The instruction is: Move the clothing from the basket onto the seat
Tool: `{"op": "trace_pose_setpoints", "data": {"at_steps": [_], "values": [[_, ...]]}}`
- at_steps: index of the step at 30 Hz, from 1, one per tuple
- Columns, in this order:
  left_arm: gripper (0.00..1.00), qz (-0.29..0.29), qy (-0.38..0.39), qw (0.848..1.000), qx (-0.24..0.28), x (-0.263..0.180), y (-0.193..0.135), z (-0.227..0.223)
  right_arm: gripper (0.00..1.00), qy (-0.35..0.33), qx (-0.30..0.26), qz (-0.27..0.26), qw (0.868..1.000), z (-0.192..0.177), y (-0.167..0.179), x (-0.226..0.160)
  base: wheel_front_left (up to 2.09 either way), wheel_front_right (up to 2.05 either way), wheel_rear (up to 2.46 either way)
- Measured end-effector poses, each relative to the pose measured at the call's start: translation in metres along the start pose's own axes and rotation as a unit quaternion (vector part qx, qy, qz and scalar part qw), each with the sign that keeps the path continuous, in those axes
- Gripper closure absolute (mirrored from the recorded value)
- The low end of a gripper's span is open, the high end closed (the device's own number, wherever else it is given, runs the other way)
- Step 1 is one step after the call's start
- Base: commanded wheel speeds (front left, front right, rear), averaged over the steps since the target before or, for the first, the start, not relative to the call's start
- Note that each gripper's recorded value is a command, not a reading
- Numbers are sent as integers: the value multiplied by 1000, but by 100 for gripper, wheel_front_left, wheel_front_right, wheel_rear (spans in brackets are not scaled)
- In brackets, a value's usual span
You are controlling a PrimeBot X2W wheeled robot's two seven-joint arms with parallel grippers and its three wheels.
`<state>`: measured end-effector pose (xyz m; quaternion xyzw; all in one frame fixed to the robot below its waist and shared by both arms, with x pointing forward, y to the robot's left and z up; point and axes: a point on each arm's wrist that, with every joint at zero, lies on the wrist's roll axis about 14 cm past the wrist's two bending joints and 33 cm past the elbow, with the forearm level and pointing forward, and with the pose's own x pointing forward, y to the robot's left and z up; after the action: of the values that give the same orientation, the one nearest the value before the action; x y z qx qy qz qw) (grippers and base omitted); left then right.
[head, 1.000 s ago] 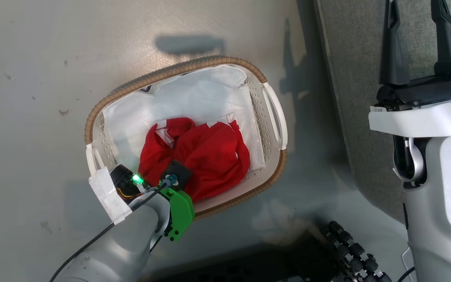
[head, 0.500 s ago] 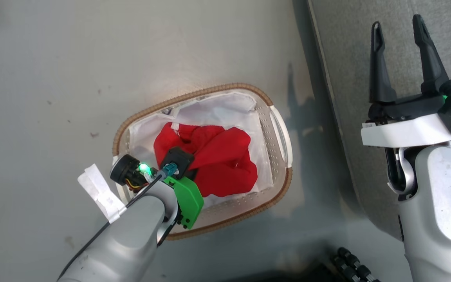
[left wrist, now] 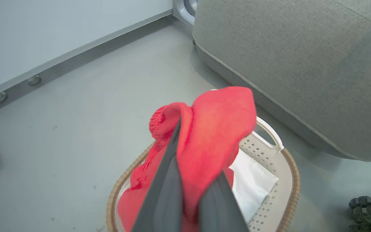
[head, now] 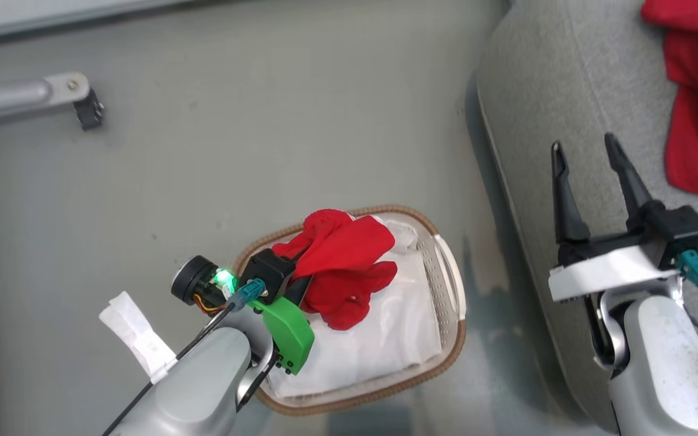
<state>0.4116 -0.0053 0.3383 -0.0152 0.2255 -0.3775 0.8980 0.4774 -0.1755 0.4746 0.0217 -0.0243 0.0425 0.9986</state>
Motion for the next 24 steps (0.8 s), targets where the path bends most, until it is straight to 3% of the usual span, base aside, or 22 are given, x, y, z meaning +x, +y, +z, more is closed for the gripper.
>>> {"op": "trace_pose_setpoints", "data": {"at_steps": [9, 18, 24], "values": [[100, 7, -89, 990, 109, -37, -1, 84, 0, -25, 4, 22, 999, 35, 20, -32, 0, 0, 0], [100, 12, -186, 955, 229, -72, -14, 202, 0, -57, -1, 56, 997, 67, 45, -57, 0, 0, 0], [100, 15, -244, 935, 256, -95, -30, 267, 0, -84, -3, 79, 993, 89, 61, -67, 0, 0, 0]]}}
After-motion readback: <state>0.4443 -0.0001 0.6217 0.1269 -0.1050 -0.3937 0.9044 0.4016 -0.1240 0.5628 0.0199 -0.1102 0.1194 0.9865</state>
